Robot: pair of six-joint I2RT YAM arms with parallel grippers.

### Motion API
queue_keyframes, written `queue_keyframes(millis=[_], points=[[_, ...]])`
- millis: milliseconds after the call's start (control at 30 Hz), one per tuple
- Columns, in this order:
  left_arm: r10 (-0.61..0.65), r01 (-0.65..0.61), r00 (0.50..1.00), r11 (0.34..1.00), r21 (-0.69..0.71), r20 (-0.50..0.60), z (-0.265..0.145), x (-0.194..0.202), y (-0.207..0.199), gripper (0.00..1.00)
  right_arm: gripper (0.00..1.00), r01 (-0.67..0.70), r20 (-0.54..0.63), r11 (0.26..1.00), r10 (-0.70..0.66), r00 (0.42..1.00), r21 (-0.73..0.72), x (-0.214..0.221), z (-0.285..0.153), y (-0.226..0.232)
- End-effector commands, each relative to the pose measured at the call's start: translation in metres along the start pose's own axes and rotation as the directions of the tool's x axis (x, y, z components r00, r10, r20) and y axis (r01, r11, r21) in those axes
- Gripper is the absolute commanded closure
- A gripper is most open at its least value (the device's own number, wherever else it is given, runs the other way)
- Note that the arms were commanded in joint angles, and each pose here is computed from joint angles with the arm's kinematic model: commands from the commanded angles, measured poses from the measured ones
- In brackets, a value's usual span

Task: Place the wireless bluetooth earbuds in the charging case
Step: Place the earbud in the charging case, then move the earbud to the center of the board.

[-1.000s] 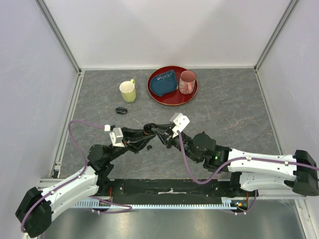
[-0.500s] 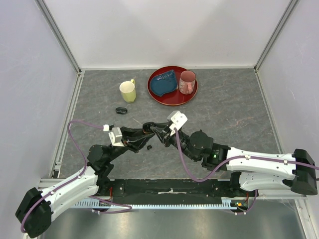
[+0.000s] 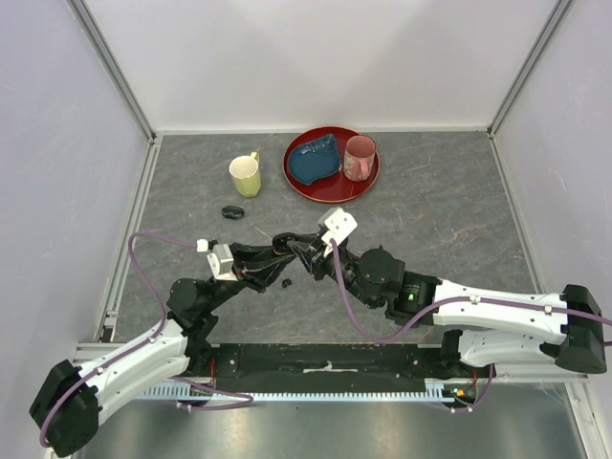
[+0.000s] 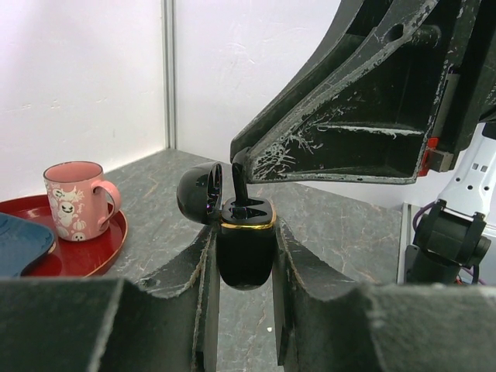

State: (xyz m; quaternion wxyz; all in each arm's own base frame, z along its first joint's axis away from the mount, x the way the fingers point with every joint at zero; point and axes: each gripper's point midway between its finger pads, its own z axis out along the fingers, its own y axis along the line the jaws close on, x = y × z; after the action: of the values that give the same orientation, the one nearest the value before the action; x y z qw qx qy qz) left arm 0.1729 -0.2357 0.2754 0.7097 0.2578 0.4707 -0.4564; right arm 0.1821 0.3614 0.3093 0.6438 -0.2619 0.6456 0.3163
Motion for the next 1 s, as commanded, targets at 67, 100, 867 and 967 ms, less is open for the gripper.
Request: queue_keyframes(millis=[67,100,867,967], points=[[0.104,-0.1,0.976,0.994,-0.032,0.19,0.004,-0.053,0.002,0.98,0.96,0.0,-0.106,0.999,-0.005,0.994,-0.045,0.024,-0.003,0.012],[0.105,-0.1,0.976,0.994,-0.034,0.188,0.004,-0.052,0.003,0.98,0.96,0.001,-0.107,0.999,-0.006,0.994,-0.047,0.025,-0.003,0.013],[0.112,-0.108,0.978,0.994,-0.033,0.175,0.0,-0.048,0.001,0.98,0.04,-0.293,0.184,0.944,0.264,0.947,0.15,-0.073,-0.031,-0.039],[0.116,-0.111,0.977,0.993,-0.036,0.176,-0.001,-0.05,0.002,0.98,0.02,-0.311,0.185,0.933,0.279,0.942,0.18,-0.084,-0.037,-0.049]])
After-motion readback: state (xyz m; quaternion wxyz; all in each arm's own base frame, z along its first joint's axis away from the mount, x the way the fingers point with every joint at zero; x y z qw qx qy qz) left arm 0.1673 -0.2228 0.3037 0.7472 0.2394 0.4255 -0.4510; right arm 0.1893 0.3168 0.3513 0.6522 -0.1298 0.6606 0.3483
